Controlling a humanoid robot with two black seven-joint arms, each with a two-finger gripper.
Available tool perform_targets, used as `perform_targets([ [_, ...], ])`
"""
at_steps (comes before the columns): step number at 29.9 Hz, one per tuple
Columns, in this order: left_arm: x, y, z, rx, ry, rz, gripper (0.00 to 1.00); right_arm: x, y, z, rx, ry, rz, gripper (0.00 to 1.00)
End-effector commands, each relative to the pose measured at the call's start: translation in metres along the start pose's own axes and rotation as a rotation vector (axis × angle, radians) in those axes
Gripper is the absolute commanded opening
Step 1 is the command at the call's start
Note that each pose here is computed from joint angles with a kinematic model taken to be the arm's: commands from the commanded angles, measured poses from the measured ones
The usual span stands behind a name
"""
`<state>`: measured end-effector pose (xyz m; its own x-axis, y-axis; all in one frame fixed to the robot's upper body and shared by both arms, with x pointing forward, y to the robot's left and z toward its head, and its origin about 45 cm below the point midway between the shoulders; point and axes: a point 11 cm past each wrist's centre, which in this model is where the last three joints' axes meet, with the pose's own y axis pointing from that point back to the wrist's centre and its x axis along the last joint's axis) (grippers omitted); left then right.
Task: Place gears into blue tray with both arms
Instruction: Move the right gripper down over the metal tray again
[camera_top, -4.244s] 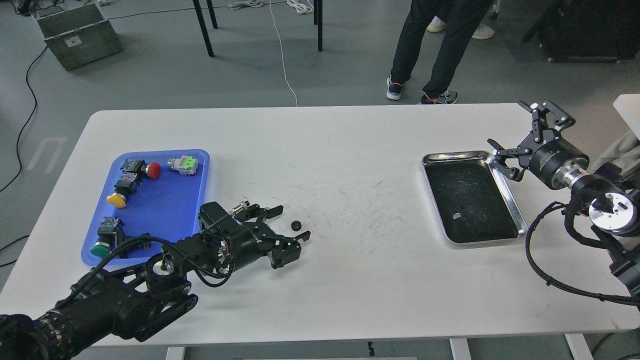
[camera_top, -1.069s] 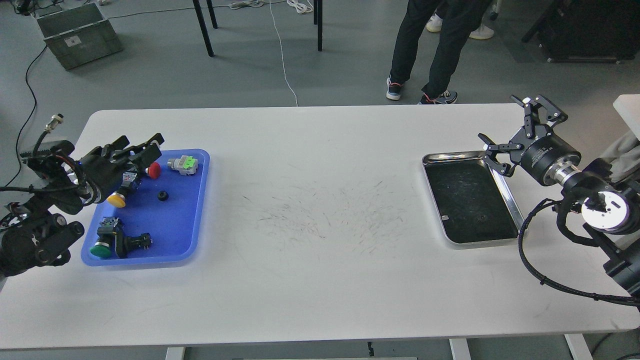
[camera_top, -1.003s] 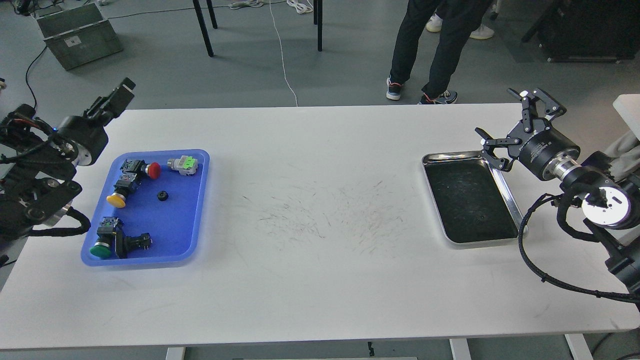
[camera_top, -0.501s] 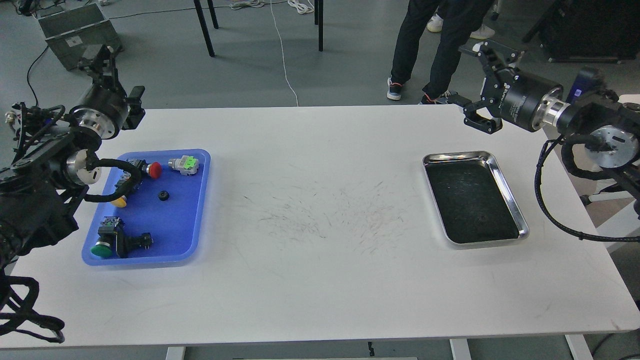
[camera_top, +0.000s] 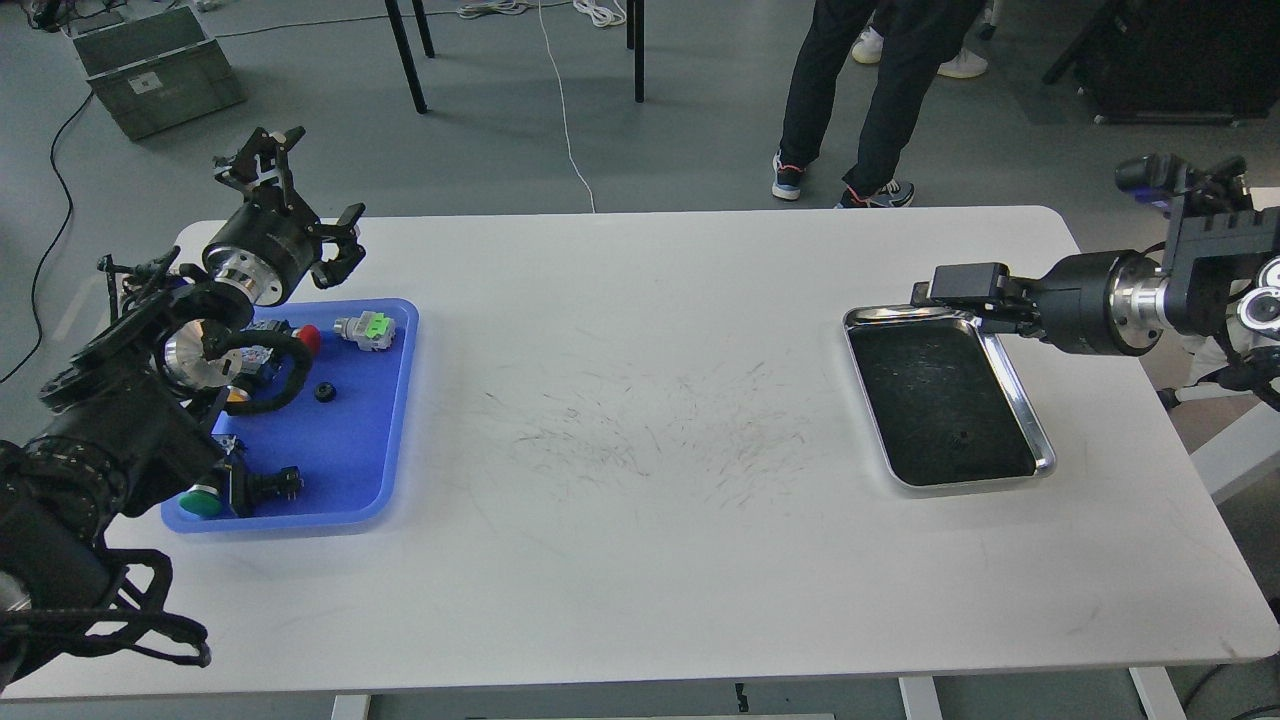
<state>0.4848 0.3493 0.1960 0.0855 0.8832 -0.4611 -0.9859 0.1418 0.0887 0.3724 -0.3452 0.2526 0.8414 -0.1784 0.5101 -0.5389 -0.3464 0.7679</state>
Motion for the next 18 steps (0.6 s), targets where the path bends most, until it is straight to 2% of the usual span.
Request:
perform_targets([
  [1,0.001,0.0,0.0,0.0,-0.006,0.004,0.98,-0.02,-0.005,0.016,-0.06,0.082,-0.05,0.97],
  [12,0.003,0.001,-0.003,-0.003,-0.014,0.02,0.98,-0.057,-0.039,0.041,-0.144,0.075,-0.142,0.97],
  [18,0.002,0.001,-0.004,-0.002,-0.012,0.019,0.98,-0.056,-0.047,0.056,-0.199,0.092,-0.139,0.97],
])
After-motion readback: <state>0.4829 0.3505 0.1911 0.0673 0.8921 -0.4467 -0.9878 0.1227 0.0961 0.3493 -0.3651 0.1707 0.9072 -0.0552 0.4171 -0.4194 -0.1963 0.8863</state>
